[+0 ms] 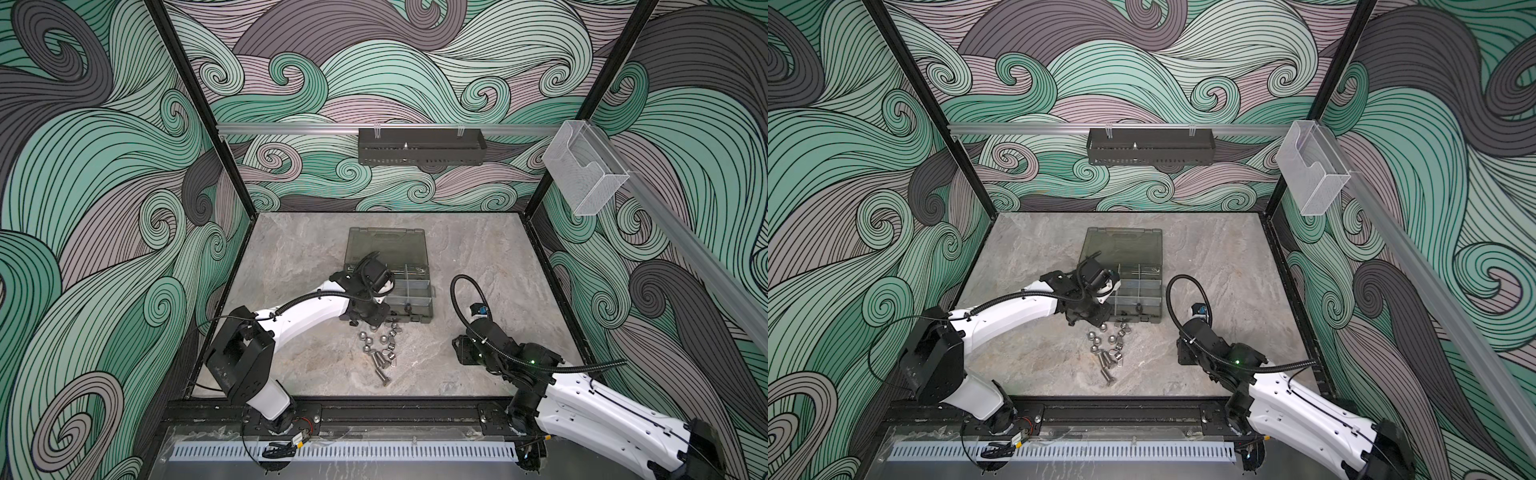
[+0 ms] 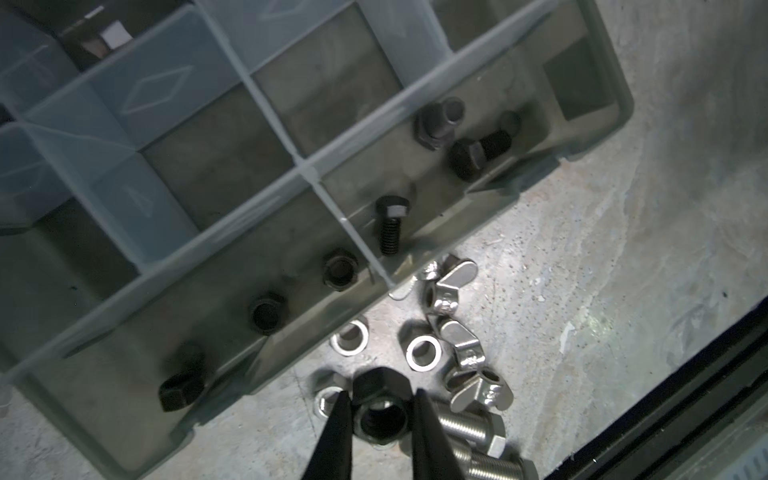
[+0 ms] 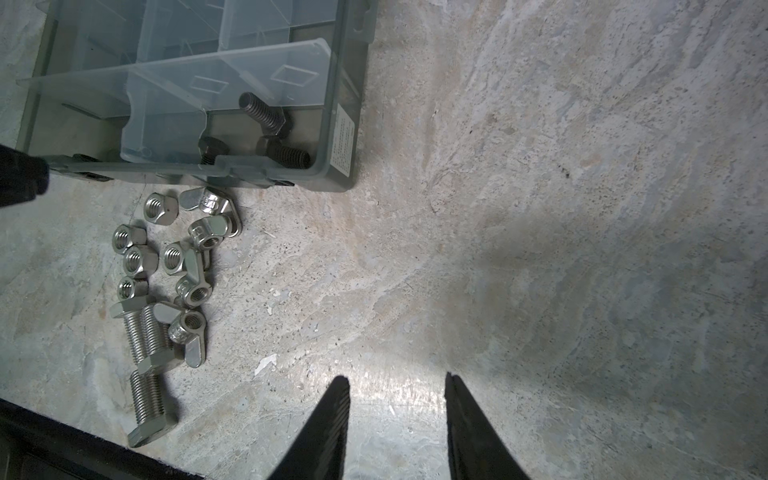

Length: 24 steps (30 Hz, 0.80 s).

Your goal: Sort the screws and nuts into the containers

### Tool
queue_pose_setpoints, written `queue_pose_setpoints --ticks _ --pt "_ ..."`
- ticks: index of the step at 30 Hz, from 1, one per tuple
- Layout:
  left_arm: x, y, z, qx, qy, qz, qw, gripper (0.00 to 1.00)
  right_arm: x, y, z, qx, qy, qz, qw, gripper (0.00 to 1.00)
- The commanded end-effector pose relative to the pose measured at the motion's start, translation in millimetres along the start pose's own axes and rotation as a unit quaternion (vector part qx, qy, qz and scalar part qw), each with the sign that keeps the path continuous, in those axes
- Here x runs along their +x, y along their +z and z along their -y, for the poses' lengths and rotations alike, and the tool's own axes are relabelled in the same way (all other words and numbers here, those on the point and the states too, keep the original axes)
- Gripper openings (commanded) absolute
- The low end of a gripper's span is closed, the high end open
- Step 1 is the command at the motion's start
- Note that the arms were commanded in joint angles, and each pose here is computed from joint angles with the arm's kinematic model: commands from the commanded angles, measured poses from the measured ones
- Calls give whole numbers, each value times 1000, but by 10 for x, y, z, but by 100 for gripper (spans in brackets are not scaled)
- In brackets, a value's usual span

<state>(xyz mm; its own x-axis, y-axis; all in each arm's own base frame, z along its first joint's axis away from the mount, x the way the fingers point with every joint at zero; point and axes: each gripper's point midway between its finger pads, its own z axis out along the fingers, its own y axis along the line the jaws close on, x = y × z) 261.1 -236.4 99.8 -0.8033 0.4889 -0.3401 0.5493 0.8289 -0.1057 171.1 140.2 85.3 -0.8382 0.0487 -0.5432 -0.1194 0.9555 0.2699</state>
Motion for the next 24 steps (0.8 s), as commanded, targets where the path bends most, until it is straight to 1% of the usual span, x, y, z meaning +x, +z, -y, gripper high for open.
queue_pose_setpoints --ticks 1,7,9,19,24 --pt "-99 -100 -188 4 -12 4 1000 18 -2 -2 44 6 5 5 1000 40" --pt "-119 16 -389 0 -30 -9 1000 18 6 -6 47 7 6 2 1000 40" --pt "-90 72 -424 -2 -33 -16 999 21 2 -9 47 7 6 3 1000 40" --pt "-45 155 -471 -2 -41 -17 999 31 10 1 49 11 7 -2 1000 40" --pt "-74 161 -439 6 -41 -15 999 32 16 13 54 14 9 -5 1000 40"
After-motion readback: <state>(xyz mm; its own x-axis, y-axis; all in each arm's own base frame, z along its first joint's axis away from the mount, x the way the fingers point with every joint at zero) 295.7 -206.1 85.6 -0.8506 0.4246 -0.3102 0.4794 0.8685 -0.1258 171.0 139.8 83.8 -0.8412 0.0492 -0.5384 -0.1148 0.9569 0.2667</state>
